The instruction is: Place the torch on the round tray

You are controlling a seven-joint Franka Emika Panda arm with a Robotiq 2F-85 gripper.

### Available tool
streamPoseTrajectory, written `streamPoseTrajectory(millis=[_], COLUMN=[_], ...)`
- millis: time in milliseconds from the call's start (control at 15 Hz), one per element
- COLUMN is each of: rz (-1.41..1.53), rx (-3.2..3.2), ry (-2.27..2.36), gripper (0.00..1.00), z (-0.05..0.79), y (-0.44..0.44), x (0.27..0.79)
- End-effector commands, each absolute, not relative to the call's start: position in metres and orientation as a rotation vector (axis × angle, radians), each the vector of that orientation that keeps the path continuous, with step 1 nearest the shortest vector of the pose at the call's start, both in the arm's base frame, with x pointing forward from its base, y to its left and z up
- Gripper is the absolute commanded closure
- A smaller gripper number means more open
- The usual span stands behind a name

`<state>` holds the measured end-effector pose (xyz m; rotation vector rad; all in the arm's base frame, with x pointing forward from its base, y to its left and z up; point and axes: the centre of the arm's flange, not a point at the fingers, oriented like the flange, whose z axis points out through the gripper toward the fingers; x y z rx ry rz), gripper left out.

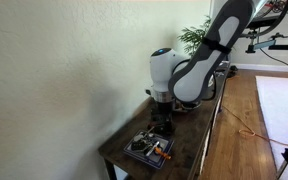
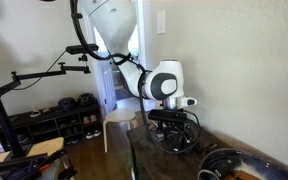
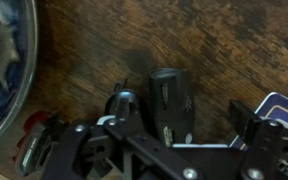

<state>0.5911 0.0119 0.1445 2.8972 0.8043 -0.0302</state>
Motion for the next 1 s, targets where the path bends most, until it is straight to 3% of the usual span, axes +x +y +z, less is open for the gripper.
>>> streamPoseTrajectory(millis=[0,533,933], rz=[-0.036,-0.038,-0.021], rx=[2.917,2.975,2.999], ry=[0.813,0.715,0.635], gripper=[0.26,0.78,0.78], z=[0.140,0.138,0.149], y=[0.008,-0.012,-0.027], x=[0.593,0.583,0.575])
